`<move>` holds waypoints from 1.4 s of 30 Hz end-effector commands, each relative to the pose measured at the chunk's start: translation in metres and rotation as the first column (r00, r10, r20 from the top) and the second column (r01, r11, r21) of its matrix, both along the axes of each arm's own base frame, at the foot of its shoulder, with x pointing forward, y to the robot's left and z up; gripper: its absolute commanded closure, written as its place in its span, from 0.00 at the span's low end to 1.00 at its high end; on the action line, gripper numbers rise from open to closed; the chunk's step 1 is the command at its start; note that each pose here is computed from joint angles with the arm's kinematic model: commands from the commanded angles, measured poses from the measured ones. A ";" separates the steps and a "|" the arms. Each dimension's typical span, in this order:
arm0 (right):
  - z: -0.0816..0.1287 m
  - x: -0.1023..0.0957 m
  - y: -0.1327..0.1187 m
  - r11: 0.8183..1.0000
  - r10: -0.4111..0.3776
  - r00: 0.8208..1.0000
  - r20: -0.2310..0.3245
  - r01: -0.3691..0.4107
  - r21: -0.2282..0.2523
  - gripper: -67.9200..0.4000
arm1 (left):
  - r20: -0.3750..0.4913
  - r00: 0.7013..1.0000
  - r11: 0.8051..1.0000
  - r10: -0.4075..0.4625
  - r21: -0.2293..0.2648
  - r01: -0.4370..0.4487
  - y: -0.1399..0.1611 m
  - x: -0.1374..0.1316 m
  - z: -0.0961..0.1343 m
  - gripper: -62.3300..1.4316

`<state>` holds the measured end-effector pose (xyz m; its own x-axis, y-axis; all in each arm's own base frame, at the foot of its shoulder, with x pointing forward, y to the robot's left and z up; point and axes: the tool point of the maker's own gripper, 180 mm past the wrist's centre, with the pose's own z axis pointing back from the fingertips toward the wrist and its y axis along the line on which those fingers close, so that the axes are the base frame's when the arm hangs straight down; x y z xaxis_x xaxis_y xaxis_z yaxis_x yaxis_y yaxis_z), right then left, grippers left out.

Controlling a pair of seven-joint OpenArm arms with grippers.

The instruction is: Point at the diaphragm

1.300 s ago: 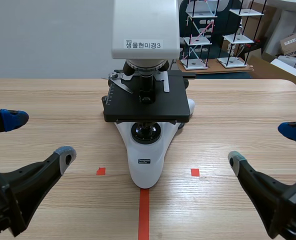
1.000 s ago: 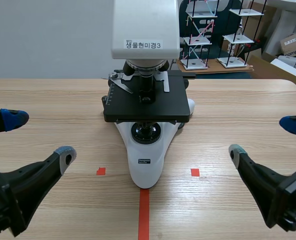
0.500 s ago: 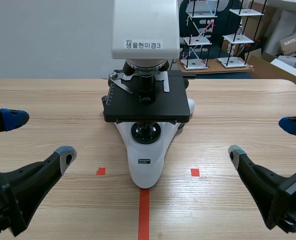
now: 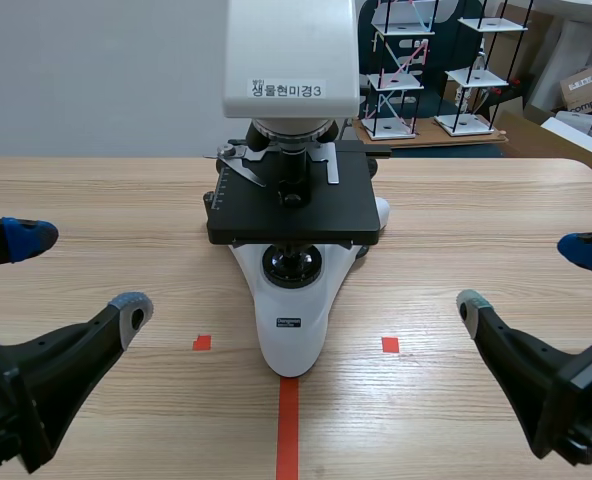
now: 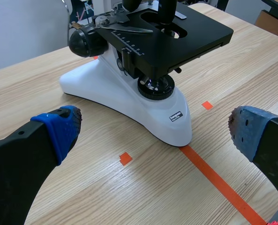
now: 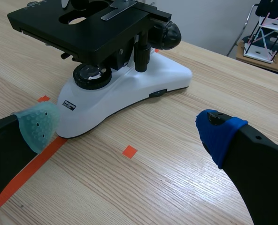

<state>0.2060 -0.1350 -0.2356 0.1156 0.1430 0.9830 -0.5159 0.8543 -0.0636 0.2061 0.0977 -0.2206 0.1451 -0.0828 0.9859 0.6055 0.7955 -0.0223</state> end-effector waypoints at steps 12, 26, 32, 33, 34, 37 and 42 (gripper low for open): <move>0.012 0.005 -0.001 1.000 0.007 0.999 0.042 -0.007 0.006 0.06 | 0.026 1.000 1.000 -0.001 -0.022 0.001 -0.002 0.002 0.009 0.00; 0.012 0.005 -0.001 1.000 0.007 0.999 0.042 -0.007 0.006 0.06 | -0.068 0.995 0.996 0.071 -0.041 -0.074 0.019 -0.013 -0.051 0.95; 0.012 0.005 -0.001 1.000 0.007 0.999 0.042 -0.007 0.005 0.06 | -0.075 0.994 0.991 0.075 -0.102 -0.082 0.017 -0.031 -0.097 0.95; 0.012 0.005 -0.001 1.000 0.007 0.999 0.042 -0.007 0.005 0.06 | -0.062 0.996 0.991 0.065 -0.116 -0.072 0.013 -0.033 -0.102 0.95; 0.012 0.005 -0.001 1.000 0.007 0.999 0.042 -0.007 0.005 0.06 | -0.053 0.997 0.990 0.057 -0.127 -0.063 0.008 -0.033 -0.106 0.95; 0.012 0.005 -0.001 1.000 0.007 0.999 0.042 -0.007 0.005 0.06 | -0.073 0.996 0.990 0.043 -0.129 -0.052 -0.005 -0.031 -0.125 0.93; 0.012 0.005 -0.001 1.000 0.007 0.999 0.042 -0.007 0.005 0.06 | -0.006 0.997 0.969 0.081 -0.235 -0.081 -0.018 -0.011 -0.125 0.93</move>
<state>0.2060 -0.1350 -0.2357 0.1155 0.1434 0.9829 -0.5160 0.8542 -0.0639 0.1848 0.0831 -0.3603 0.1889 0.1406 0.9719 0.5295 0.8189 -0.2214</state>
